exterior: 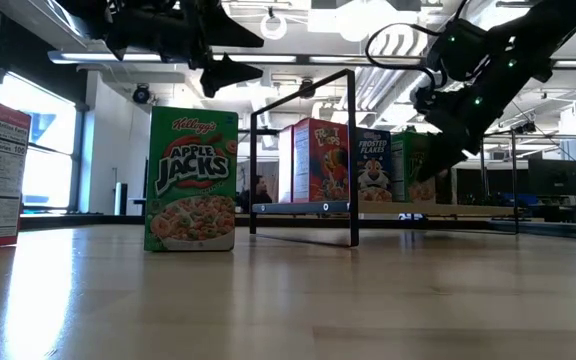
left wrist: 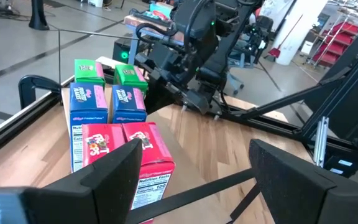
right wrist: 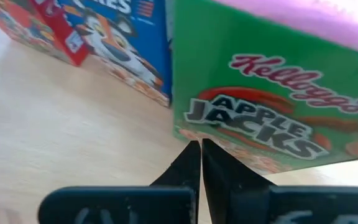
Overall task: Stack cereal on shelf
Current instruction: Put the top green cereal box on the shelf aligned with the other green cereal box
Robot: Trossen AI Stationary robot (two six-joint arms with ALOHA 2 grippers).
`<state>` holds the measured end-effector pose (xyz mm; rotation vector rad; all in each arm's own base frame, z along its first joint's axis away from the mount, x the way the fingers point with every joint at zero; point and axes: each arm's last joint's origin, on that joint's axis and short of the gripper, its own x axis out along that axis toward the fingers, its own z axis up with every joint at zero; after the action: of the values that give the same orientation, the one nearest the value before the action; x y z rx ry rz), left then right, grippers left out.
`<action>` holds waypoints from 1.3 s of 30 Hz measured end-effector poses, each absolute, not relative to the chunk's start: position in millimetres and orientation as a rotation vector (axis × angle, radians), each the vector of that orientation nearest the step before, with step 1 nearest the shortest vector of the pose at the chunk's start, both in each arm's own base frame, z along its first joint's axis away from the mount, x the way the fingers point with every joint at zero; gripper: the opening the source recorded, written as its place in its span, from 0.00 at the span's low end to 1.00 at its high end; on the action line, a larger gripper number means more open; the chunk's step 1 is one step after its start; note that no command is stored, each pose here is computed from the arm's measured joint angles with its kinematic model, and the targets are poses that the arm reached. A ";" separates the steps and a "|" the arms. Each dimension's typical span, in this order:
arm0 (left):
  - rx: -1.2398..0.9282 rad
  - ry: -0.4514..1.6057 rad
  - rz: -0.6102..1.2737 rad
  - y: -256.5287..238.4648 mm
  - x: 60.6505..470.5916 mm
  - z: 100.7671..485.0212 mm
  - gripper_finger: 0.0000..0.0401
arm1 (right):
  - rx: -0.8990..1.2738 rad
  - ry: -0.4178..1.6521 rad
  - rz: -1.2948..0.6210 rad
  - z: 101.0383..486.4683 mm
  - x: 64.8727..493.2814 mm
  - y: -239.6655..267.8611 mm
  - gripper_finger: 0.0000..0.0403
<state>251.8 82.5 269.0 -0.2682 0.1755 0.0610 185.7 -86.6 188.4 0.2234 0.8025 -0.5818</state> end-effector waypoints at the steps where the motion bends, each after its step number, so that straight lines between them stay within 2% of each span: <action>1: -0.268 0.175 0.061 82.5 251.8 268.9 0.71 | 0.217 0.804 -0.584 188.5 185.3 -87.7 0.00; 14: -0.276 0.197 0.068 82.6 251.4 266.8 0.70 | 0.201 0.746 -0.590 192.8 183.1 -102.0 0.00; 21: -0.284 0.220 0.070 82.3 250.9 264.5 0.62 | 0.228 0.826 -0.532 186.9 179.2 -98.1 0.00; 32: -0.314 0.226 0.074 82.2 250.8 263.9 0.47 | 0.181 0.877 -0.584 169.5 191.2 -106.9 0.00; 39: -0.307 0.242 0.056 79.0 251.4 262.6 0.45 | 0.161 0.881 -0.611 166.5 193.6 -109.2 0.00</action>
<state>251.4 79.0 262.6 -0.3068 0.2416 0.0555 193.6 -109.2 166.5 0.1613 0.8807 -0.6109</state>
